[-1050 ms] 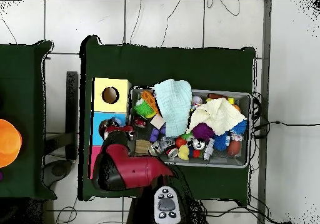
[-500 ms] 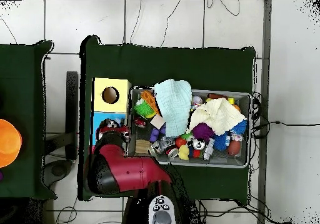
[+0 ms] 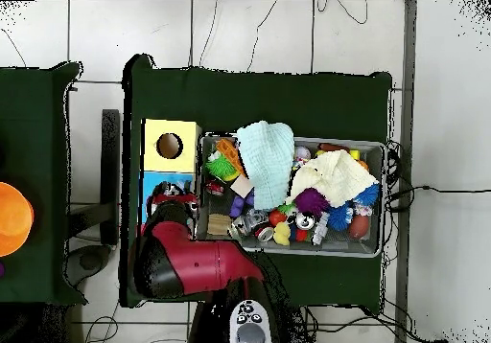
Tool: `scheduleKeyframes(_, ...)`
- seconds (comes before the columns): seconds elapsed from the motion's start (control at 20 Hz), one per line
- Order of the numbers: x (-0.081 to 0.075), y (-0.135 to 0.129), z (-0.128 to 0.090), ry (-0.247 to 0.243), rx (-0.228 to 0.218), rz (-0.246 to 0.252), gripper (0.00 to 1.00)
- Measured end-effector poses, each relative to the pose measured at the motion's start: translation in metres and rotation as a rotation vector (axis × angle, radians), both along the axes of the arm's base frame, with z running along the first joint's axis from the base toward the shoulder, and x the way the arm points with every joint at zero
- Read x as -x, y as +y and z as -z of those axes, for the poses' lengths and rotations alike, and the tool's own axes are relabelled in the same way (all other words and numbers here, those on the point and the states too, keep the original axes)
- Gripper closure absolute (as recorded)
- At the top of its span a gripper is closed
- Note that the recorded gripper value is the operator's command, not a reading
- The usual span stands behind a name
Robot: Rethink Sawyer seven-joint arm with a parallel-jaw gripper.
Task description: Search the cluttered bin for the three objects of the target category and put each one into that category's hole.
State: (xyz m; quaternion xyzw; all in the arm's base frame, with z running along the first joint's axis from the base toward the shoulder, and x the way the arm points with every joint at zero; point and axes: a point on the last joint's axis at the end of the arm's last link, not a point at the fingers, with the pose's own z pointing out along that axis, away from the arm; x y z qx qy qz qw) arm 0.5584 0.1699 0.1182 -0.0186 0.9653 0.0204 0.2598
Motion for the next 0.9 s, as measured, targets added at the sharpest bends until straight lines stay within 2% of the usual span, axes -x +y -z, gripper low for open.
scheduleKeyframes(0.15, 0.004, -0.009, 0.011, 0.022, -0.012, 0.015, 0.00)
scheduleKeyframes(0.25, 0.011, -0.019, 0.027, 0.044, -0.017, 0.024, 0.00)
scheduleKeyframes(0.75, 0.016, -0.013, 0.044, -0.059, -0.058, 0.023, 0.00)
scheduleKeyframes(0.9, 0.018, -0.012, 0.045, -0.067, -0.063, 0.025, 0.00)
